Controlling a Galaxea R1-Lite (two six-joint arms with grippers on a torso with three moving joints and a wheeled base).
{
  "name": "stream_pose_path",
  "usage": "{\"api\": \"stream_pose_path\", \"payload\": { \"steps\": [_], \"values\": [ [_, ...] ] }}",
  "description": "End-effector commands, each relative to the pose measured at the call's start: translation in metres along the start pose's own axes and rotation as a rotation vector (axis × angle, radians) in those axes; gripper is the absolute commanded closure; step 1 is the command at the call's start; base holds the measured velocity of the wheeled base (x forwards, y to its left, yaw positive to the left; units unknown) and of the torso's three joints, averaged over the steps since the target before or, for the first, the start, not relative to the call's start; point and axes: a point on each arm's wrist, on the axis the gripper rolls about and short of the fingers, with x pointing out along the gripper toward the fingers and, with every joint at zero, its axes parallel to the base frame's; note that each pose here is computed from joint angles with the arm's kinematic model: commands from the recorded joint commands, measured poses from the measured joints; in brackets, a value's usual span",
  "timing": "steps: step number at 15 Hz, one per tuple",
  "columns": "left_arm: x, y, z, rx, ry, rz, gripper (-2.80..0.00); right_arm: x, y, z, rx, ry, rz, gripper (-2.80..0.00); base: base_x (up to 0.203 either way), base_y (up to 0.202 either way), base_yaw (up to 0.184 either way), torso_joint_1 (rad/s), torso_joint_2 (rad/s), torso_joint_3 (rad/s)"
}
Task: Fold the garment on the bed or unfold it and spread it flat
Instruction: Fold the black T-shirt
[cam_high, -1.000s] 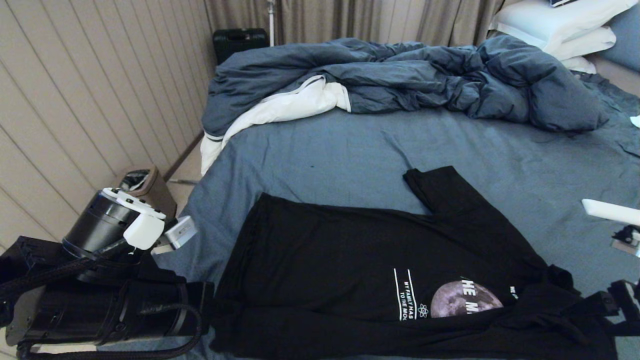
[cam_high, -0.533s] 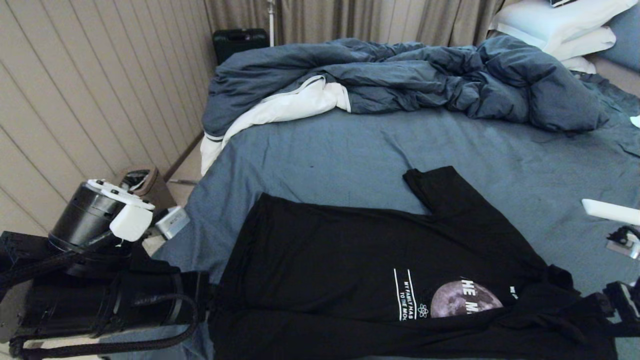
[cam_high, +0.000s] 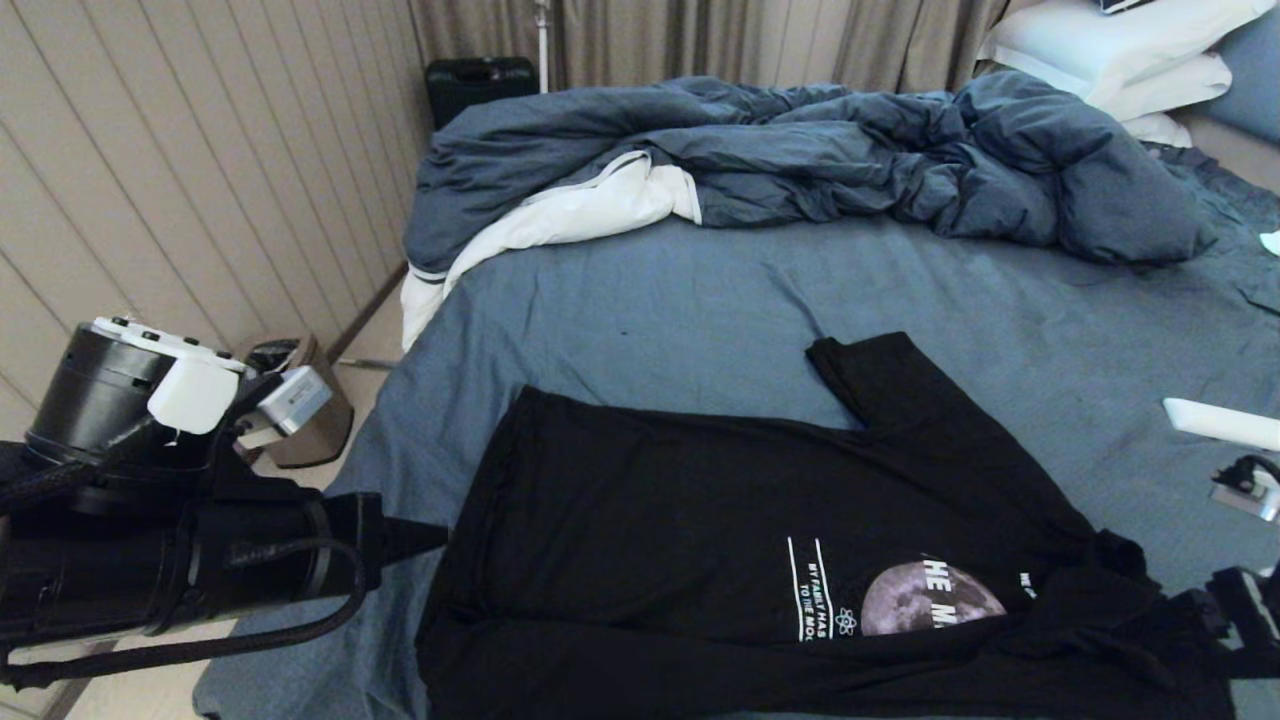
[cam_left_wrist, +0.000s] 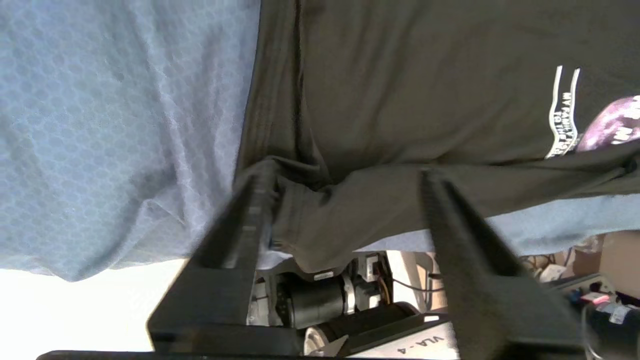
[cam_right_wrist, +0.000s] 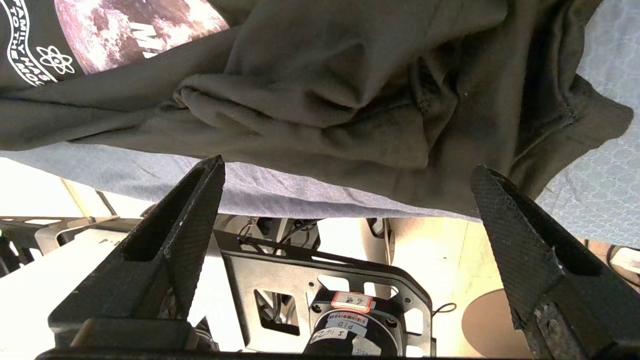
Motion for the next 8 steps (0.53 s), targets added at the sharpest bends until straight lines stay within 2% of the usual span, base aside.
{"api": "stream_pose_path", "payload": {
  "steps": [1,4,8],
  "values": [
    [0.0,0.0,0.001,-0.009,-0.002,0.0,0.0,-0.001,0.001,-0.001,-0.002,-0.002,0.002,-2.8,0.0,0.0,0.0,0.0,0.0,0.0],
    [0.002,0.0,0.001,-0.013,0.003,0.0,0.0,0.002,0.001,-0.006,0.002,0.011,0.006,-2.8,0.0,0.0,0.0,0.0,0.0,0.0],
    [0.009,-0.002,0.008,-0.019,-0.034,-0.011,0.0,0.009,0.001,-0.004,0.002,0.036,0.024,-2.8,0.0,0.0,0.0,0.0,0.0,0.0]
  ]
}}
